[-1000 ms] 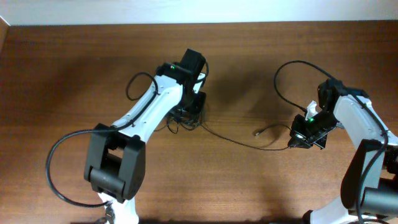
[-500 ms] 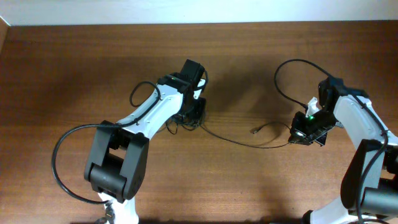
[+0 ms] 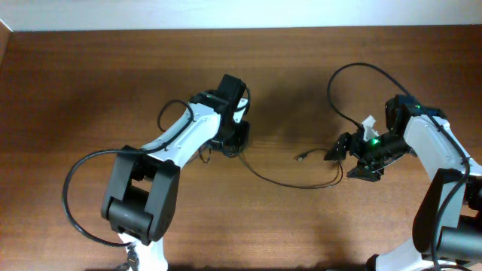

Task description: Untangle cables

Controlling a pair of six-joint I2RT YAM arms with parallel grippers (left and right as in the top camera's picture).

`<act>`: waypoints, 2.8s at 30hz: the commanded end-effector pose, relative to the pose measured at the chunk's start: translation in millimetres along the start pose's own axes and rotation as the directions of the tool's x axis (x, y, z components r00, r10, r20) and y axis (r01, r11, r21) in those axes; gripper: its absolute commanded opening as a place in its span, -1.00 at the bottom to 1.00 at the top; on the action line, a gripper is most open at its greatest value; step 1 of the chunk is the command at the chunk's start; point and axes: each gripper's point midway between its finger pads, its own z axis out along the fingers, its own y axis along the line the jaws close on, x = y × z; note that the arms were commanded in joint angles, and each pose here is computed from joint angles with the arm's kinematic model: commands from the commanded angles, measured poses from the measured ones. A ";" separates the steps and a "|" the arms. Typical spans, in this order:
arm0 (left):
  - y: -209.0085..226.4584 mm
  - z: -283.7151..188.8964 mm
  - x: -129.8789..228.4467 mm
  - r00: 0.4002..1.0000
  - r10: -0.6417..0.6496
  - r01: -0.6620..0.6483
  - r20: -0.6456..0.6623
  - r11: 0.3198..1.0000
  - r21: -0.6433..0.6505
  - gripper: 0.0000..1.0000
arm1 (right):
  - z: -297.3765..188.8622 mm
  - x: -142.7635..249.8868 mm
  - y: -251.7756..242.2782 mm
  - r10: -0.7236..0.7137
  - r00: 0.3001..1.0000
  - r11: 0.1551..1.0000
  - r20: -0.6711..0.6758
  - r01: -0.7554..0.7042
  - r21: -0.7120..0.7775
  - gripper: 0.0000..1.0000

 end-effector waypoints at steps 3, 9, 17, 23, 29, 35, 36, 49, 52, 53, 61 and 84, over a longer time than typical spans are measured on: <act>-36.0 -66.8 -42.1 0.990 -0.019 -0.020 0.141 0.963 0.270 -1.00 | -3.8 1.4 31.5 -0.106 0.994 0.982 -0.002 0.104 -0.159 0.62; -28.9 -108.0 -49.3 0.982 -0.140 0.042 0.125 0.816 0.577 -1.00 | 8.9 3.4 47.7 -0.006 0.999 0.988 -0.032 0.001 -0.151 0.32; 7.8 -120.7 -28.2 0.940 -0.334 0.300 -0.070 0.712 0.634 -1.00 | 46.8 20.0 118.0 -0.295 0.955 0.928 -0.024 0.281 -0.243 0.54; -10.6 -144.3 -23.4 0.933 -0.328 0.321 -0.148 0.571 0.756 -1.00 | 67.1 36.8 144.1 -0.499 0.866 0.838 -0.003 0.482 -0.254 0.45; -28.5 -169.5 -24.5 0.935 -0.300 0.307 -0.187 0.426 0.851 -1.00 | 97.4 44.9 165.0 -0.691 0.722 0.710 0.046 0.689 -0.144 0.35; -29.4 -169.4 -19.7 0.922 -0.309 0.351 -0.232 0.415 0.839 -1.00 | 106.7 24.7 151.3 -0.725 0.686 0.689 0.067 0.721 0.069 0.36; -29.5 -169.5 -19.7 0.922 -0.309 0.351 -0.233 0.415 0.840 -1.00 | 106.3 21.4 149.0 -0.725 0.685 0.688 0.070 0.720 0.092 0.37; -33.8 -178.1 -20.9 0.924 -0.298 0.342 -0.239 0.367 0.865 -1.00 | 117.5 30.2 167.3 -0.838 0.540 0.545 0.078 0.832 0.106 0.48; -34.8 -180.2 -21.1 0.925 -0.295 0.340 -0.240 0.355 0.871 -1.00 | 117.6 27.5 168.0 -0.841 0.535 0.542 0.085 0.832 0.117 0.40; -34.8 -180.3 -21.2 0.925 -0.295 0.340 -0.240 0.355 0.871 -1.00 | 117.5 23.1 164.2 -0.840 0.536 0.542 0.082 0.827 0.148 0.33; -34.7 -180.0 -21.2 0.925 -0.295 0.339 -0.239 0.356 0.871 -1.00 | 117.1 20.3 161.8 -0.834 0.545 0.551 0.082 0.818 0.167 -0.92; 135.8 -85.0 21.3 0.812 -0.581 0.583 -0.052 0.812 0.022 -1.00 | 40.0 -32.1 41.2 -0.482 0.873 0.860 0.071 0.455 0.231 -0.92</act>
